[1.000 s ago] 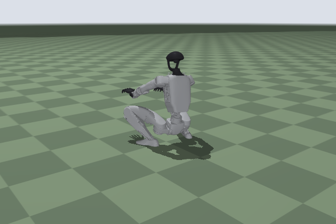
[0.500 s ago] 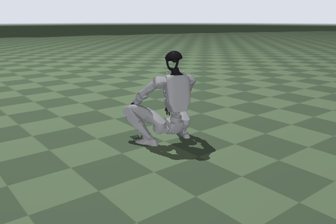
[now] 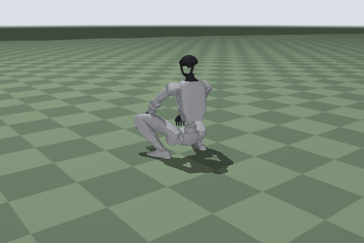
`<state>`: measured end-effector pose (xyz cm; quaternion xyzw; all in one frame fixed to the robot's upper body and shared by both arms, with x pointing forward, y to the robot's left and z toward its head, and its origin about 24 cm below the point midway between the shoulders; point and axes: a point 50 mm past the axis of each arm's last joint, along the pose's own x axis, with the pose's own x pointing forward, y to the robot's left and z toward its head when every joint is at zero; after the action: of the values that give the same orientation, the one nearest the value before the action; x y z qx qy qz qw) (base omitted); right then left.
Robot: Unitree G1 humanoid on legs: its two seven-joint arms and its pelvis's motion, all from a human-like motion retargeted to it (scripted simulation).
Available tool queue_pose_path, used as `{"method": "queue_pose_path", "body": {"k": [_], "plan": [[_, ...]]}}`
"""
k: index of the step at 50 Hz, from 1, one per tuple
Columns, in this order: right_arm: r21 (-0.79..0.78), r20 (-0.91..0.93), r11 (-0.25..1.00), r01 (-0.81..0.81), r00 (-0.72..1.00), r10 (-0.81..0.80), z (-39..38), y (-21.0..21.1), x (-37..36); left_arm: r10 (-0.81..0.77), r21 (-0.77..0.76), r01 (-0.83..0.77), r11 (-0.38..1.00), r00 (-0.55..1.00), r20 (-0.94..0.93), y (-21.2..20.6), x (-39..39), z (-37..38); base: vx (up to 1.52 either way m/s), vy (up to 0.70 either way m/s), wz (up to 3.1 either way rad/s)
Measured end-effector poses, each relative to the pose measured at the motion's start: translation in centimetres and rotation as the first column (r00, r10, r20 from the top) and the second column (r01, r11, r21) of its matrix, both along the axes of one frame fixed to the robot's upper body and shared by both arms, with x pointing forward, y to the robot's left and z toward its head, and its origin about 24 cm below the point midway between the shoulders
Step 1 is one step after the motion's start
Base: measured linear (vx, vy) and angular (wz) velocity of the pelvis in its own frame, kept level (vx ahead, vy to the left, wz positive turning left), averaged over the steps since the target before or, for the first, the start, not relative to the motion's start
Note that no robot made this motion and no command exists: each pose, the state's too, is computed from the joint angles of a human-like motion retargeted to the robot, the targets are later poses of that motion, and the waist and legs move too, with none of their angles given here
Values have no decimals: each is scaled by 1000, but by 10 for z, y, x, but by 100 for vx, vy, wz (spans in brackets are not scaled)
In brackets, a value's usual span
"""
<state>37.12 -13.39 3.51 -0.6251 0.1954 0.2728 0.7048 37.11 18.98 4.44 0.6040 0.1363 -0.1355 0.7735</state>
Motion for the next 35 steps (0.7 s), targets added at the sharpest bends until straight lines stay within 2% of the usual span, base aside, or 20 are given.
{"method": "queue_pose_path", "body": {"k": [10,18,22,28,32,35], "plan": [[4,100,1000,-17,995,17,7,7,5,21,17,-21,1000,1000,21,2,0,-3,0,0,-4],[53,139,997,48,989,-55,6,3,6,59,-2,-59,998,996,60,7,-2,-5,0,0,0],[54,301,993,106,946,-117,22,-31,13,10,66,-20,998,989,148,9,4,9,10,2,12],[12,490,987,162,859,-147,119,-71,44,-45,185,-14,983,949,312,13,40,102,22,-1,15],[26,618,979,203,766,-175,203,-88,51,-19,192,-89,977,867,498,33,49,190,22,-9,62],[30,645,978,205,744,-176,224,-86,52,2,214,-141,967,839,545,57,42,220,13,-2,21]]}}
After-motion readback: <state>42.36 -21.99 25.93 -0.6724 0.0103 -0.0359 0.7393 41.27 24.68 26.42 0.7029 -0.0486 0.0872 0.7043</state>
